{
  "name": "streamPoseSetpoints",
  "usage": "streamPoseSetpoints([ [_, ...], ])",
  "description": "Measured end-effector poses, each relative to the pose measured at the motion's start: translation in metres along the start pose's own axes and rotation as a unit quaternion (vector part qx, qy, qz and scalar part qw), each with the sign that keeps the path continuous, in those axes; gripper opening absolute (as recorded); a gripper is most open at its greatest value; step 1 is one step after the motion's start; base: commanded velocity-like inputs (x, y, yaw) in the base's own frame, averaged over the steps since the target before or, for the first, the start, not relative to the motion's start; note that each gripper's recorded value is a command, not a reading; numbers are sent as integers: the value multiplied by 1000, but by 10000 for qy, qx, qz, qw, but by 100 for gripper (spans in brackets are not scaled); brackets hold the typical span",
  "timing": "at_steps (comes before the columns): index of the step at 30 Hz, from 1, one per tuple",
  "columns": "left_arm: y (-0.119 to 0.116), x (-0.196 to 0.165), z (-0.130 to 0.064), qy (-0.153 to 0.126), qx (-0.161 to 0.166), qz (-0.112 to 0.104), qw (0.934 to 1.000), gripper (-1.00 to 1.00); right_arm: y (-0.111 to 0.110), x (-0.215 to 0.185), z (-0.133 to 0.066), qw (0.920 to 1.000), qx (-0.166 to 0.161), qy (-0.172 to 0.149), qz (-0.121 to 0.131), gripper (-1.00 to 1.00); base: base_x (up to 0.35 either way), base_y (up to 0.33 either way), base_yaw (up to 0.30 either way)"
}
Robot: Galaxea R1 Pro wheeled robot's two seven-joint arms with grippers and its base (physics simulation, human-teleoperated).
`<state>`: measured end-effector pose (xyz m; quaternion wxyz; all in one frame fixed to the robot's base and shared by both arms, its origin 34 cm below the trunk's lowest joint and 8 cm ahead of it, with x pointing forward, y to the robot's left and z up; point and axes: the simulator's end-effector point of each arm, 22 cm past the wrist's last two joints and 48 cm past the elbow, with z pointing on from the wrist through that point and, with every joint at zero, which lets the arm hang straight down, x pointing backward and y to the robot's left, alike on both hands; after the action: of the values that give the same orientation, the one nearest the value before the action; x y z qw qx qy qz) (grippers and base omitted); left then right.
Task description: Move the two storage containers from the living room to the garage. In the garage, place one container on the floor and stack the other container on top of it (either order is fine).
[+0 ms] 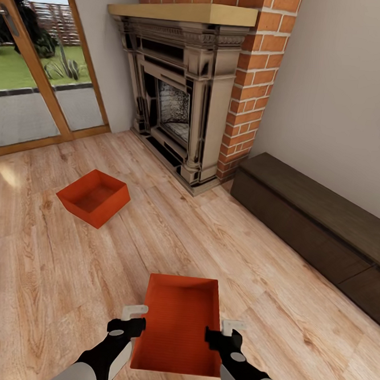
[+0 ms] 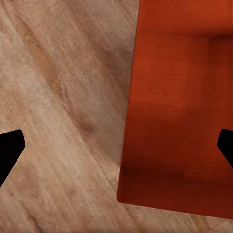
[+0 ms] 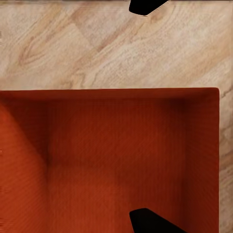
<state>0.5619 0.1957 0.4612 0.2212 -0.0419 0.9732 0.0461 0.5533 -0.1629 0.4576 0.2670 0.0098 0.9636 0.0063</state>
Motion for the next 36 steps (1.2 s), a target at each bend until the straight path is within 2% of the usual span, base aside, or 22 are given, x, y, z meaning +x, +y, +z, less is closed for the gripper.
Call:
streamPoseSetpoints([
  [21, -2, 2, 0, 24, 54, -8, 10000, 100, -3, -5, 0, 9999, 5, -106, 10, 100, 0, 0, 0],
  [36, -3, 15, 23, 30, 24, -34, 10000, 100, -3, 9, 22, 9999, -2, -118, 15, 100, 0, 0, 0],
])
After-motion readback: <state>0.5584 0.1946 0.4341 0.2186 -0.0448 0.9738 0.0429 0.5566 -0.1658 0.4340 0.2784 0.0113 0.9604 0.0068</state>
